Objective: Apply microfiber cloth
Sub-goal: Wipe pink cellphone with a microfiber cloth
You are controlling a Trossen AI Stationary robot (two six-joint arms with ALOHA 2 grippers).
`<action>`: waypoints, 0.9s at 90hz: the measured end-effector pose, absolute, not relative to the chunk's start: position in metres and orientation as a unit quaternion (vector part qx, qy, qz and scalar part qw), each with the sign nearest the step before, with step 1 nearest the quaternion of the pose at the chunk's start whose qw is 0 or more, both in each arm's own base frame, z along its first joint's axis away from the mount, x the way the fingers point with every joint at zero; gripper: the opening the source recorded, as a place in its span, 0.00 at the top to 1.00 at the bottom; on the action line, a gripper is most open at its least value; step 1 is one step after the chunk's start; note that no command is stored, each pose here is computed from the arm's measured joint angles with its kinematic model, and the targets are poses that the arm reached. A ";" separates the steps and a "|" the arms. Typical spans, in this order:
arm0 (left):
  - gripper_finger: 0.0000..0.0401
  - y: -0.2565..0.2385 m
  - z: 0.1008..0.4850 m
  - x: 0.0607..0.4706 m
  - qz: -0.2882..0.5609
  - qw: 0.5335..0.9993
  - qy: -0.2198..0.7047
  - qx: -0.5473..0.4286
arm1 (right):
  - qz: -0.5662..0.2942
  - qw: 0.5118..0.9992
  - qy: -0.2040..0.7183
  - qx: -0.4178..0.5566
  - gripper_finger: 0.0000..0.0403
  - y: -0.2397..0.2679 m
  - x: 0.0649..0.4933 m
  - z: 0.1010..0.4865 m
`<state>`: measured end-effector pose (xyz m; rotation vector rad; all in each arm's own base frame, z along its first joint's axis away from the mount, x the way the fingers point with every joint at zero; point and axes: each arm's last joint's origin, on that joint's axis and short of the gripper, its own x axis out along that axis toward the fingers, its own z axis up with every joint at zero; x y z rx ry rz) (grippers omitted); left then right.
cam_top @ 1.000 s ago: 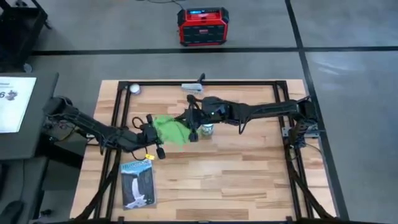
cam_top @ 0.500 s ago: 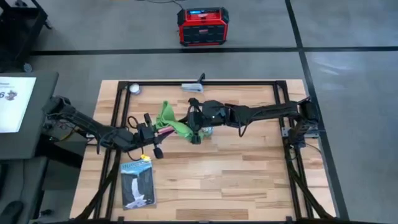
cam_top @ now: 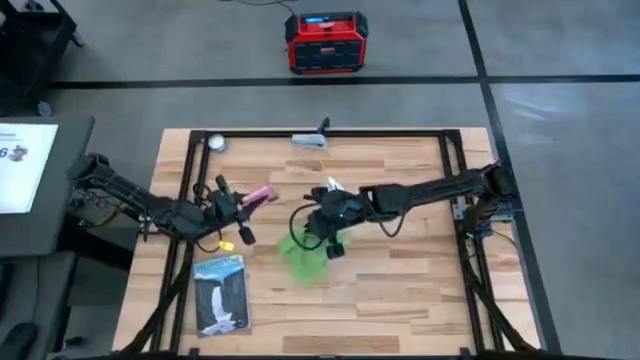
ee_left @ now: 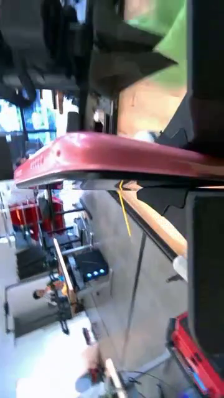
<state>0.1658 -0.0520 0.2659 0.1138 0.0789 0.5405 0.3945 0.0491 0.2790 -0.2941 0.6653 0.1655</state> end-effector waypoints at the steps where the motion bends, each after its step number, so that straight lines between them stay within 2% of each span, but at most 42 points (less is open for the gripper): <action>1: 1.00 -0.052 0.266 0.166 0.266 0.962 0.040 0.056 | 0.080 0.929 0.331 -0.143 1.00 0.050 0.393 0.278; 21: 1.00 -0.054 0.262 0.166 0.255 0.965 0.048 0.049 | 0.060 0.917 0.371 -0.137 1.00 0.058 0.368 0.278; 59: 1.00 -0.054 0.260 0.166 0.255 0.964 0.056 0.048 | -0.061 0.935 0.346 -0.050 1.00 0.051 0.243 0.270; 81: 1.00 -0.051 0.258 0.166 0.263 0.962 0.061 0.047 | -0.125 0.930 0.343 -0.036 1.00 0.035 0.203 0.275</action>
